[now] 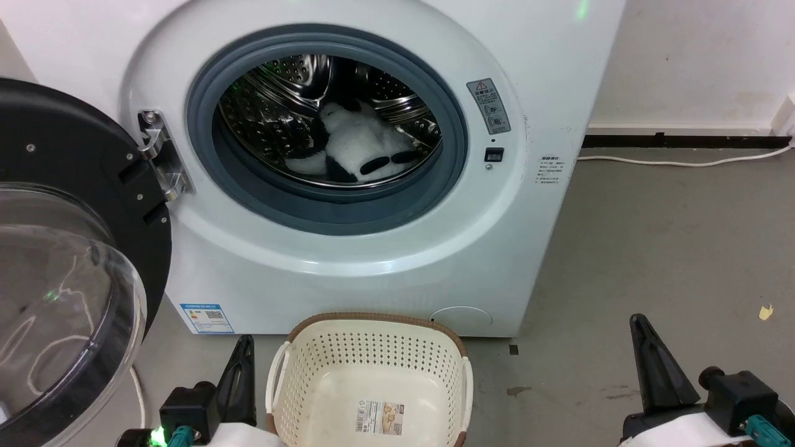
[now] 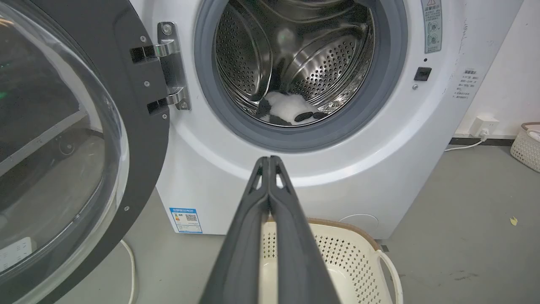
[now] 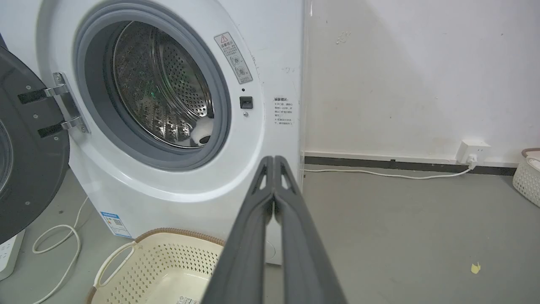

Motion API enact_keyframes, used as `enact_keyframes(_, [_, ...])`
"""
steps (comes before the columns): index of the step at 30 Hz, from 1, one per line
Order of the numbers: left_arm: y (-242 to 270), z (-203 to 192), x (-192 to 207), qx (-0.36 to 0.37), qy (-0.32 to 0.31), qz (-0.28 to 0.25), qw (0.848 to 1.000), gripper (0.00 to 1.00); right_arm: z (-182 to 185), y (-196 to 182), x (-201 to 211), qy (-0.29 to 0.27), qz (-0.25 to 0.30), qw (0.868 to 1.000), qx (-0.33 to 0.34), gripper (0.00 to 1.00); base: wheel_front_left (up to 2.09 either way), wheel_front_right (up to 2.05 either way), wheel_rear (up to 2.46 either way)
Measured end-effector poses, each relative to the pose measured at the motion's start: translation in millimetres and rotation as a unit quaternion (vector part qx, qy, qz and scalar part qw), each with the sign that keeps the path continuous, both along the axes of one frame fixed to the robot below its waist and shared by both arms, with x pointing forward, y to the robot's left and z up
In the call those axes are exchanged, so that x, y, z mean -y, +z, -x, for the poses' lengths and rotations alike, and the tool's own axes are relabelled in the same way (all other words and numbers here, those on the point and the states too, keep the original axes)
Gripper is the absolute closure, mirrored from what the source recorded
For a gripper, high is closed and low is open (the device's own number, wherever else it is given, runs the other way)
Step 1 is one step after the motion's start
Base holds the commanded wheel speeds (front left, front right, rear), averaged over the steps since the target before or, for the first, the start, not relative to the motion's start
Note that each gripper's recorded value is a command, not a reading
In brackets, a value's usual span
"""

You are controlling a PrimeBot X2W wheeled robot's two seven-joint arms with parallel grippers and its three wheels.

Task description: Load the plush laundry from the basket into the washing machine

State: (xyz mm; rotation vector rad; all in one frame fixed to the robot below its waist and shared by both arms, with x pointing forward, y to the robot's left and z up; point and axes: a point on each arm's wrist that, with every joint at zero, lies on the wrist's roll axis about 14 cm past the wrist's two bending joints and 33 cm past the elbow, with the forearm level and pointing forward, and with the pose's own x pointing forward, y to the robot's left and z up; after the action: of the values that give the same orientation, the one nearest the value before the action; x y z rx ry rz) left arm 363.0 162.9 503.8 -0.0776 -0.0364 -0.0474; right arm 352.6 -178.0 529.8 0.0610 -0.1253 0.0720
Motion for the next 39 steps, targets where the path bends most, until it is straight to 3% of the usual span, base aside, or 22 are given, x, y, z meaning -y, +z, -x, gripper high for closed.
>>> enact_keyframes(39, [6.3,-2.6,-5.0,-0.011,0.006,-0.025,1.0,1.0,-4.8,-6.1,-7.3,0.012,0.021,0.999,-0.032,1.0,0.0,0.0,0.0])
